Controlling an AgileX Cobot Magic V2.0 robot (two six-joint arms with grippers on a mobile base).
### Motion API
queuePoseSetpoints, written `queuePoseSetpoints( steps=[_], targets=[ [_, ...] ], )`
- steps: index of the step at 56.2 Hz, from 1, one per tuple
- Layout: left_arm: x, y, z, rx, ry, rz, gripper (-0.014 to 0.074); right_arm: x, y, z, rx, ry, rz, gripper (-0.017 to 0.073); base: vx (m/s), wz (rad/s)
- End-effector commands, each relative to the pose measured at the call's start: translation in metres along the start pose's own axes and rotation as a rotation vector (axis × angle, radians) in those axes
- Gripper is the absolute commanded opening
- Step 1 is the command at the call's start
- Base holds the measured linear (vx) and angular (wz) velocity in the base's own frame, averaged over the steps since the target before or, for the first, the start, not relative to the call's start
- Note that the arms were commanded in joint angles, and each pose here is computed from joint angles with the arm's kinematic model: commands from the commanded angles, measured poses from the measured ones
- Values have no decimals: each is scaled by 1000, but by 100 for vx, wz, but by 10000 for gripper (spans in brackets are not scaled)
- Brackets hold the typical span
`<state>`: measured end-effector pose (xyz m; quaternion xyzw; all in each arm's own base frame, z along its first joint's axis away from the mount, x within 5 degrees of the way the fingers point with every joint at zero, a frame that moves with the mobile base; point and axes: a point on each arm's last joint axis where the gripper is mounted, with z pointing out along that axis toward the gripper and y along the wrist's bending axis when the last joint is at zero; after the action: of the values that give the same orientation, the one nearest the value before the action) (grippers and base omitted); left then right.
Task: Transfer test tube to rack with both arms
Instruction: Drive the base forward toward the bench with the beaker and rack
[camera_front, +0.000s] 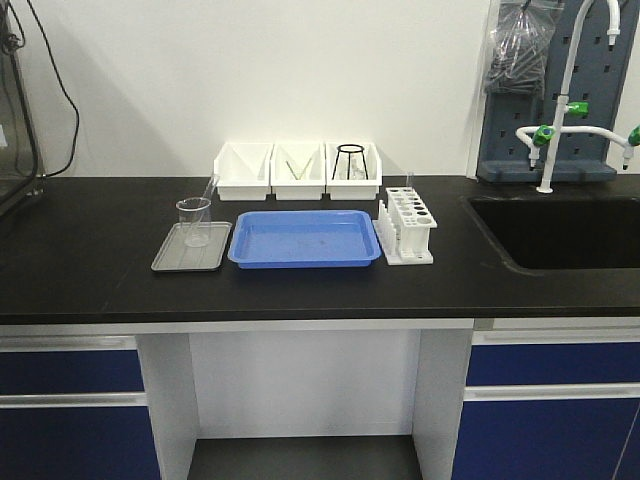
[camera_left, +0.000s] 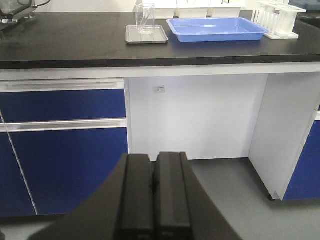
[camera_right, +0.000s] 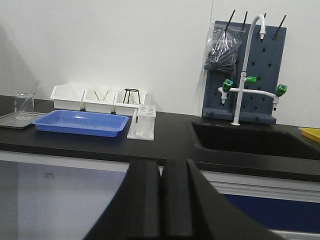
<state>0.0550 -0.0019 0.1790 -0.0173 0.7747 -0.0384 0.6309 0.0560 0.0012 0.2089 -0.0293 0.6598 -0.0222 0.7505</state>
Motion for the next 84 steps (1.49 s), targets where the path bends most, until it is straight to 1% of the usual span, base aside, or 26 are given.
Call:
queuePoseSetpoints(
  steps=[1, 36, 84],
  targets=[
    [-17, -2, -3, 13, -116, -8, -6, -2, 1, -1, -6, -72, -16, -11, 10, -1],
    [-17, -2, -3, 13, -116, -8, -6, -2, 1, -1, -6, -72, -16, -11, 22, 1],
    [-17, -2, -3, 13, -116, -8, -6, -2, 1, -1, -6, -72, -16, -11, 42, 6]
  ],
)
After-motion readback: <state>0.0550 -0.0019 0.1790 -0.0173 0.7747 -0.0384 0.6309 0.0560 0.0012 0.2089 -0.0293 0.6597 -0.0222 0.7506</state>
